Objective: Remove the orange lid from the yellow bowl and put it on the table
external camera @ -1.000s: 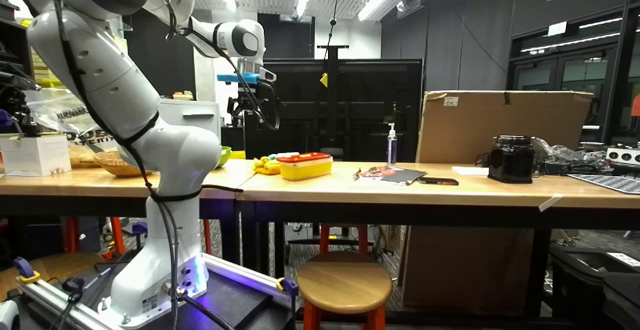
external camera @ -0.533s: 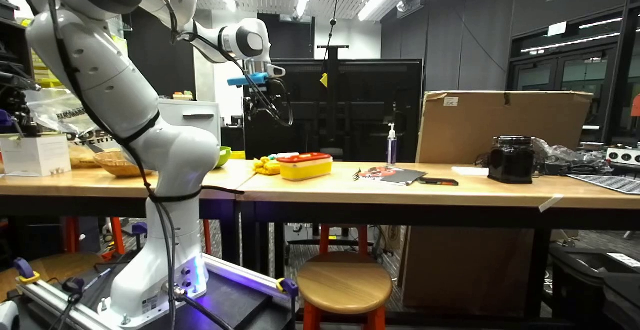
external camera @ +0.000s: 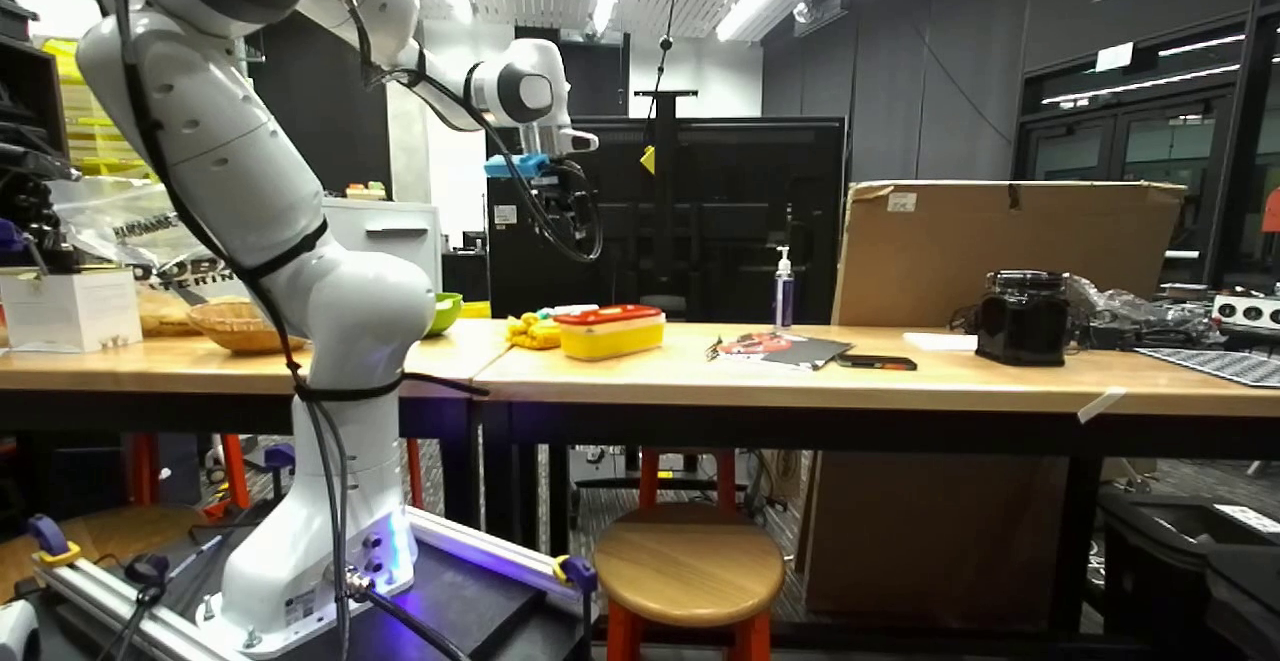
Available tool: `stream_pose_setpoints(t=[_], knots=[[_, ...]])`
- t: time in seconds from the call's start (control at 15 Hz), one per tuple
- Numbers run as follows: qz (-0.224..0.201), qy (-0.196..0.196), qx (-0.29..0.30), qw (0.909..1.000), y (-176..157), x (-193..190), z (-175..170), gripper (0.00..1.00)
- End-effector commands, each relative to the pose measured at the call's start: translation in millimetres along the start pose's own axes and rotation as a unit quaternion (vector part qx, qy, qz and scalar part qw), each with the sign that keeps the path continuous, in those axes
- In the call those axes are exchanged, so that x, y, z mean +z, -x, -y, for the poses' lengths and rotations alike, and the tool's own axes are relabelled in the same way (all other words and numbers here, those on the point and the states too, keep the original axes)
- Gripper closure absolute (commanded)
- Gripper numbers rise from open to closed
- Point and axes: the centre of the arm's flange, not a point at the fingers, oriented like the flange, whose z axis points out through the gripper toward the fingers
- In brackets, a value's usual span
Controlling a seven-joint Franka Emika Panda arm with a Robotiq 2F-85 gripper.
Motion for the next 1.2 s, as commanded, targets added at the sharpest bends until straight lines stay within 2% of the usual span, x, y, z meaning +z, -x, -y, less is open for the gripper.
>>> stream_pose_setpoints(t=[0.0, 0.2, 0.47, 0.67, 1.13], knots=[[-0.025, -0.036, 0.092, 0.9948, -13, 23, 29, 0.00], [-0.053, -0.075, 0.162, 0.9824, -14, 44, 53, 0.00], [-0.089, -0.119, 0.245, 0.9581, 1, 67, 79, 0.00], [-0.099, -0.116, 0.296, 0.9431, 23, 76, 92, 0.00], [-0.046, -0.065, 0.384, 0.9198, 78, 63, 103, 0.00]])
